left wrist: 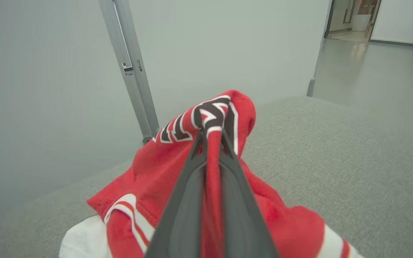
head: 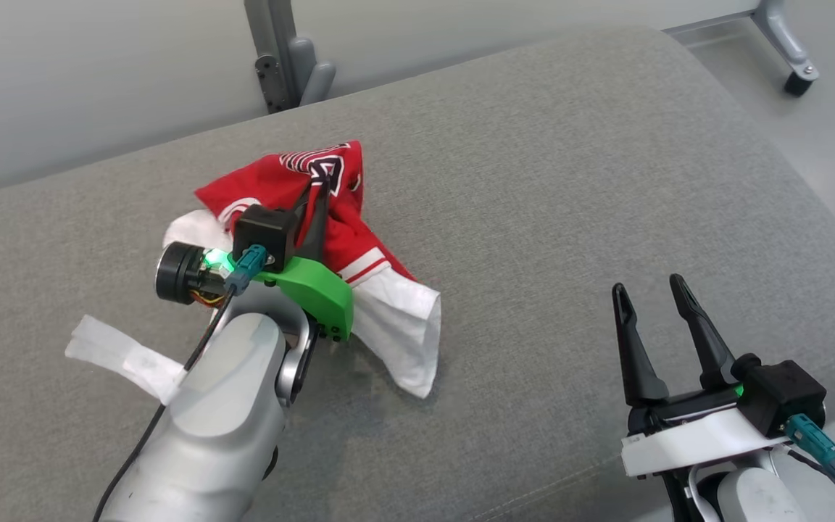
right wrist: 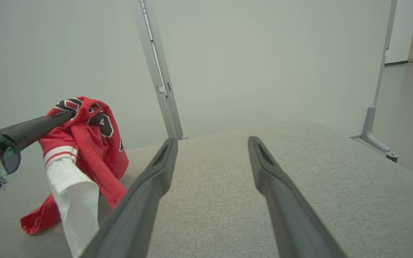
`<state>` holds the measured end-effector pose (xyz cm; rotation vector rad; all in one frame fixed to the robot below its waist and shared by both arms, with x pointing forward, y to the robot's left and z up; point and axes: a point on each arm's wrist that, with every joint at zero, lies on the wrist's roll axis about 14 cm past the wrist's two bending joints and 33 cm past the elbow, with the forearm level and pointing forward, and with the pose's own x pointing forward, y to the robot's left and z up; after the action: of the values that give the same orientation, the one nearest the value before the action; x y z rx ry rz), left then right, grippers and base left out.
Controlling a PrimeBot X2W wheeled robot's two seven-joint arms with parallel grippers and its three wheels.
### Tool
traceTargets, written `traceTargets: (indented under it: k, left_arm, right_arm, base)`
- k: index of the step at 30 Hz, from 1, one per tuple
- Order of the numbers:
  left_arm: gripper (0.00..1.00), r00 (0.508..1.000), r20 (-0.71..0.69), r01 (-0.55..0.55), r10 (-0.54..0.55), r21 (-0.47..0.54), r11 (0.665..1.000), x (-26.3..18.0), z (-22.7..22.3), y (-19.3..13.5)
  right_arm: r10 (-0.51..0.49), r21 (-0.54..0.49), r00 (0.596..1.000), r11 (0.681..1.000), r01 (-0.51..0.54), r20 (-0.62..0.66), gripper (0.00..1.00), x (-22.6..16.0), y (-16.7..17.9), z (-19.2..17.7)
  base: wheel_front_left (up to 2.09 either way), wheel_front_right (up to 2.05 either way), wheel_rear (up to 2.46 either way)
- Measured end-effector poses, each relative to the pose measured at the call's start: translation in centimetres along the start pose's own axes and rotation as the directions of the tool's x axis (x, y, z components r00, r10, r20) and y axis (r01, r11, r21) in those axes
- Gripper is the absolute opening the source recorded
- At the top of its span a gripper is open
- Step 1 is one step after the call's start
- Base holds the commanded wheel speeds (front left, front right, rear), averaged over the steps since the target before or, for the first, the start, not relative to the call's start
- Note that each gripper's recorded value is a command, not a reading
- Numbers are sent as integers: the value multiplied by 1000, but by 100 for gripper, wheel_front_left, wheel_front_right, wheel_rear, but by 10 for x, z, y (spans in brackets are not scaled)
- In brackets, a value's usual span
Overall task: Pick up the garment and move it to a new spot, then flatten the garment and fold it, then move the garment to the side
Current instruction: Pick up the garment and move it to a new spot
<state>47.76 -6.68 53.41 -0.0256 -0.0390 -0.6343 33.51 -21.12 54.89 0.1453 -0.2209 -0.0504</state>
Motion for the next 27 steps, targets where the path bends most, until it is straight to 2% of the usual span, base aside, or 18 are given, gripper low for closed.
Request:
traceTargets:
  k: [4,7,8,9,14,20,23,27]
  left_arm:
    - [0,996,0,89,-89,11,996,10,3,-30]
    - [0,988,-51,144,-143,15,989,11,-13,-49]
    - [31,984,-70,166,-166,-1,986,10,-20,-56]
    - [100,979,-90,182,-183,-14,983,9,-27,-63]
    - [100,962,-112,238,-247,-88,967,5,-37,-92]
    - [100,975,-62,206,-215,-132,970,2,-22,-93]
    - [100,989,-23,139,-144,-167,976,-5,-11,-80]
    - [100,1000,13,12,-10,-178,984,-22,-2,-45]
  right_arm:
    - [-30,-6,999,1000,30,11,100,-9,-8,6]
    - [-36,-7,999,999,36,2,100,-16,-8,4]
    - [-39,-8,999,999,39,0,100,-18,-8,4]
    - [-44,-10,999,999,44,0,100,-19,-10,5]
    - [-82,-23,997,996,82,0,100,-25,-21,6]
    - [-73,-27,997,997,73,4,100,-22,-19,7]
    - [-61,-25,998,998,61,11,100,-21,-16,8]
    - [-10,-20,999,1000,11,37,100,-11,-2,14]
  base:
    - [0,0,0]
    - [0,0,0]
    - [0,0,0]
    - [0,0,0]
    - [0,0,0]
    - [0,0,0]
    - [0,0,0]
    - [0,0,0]
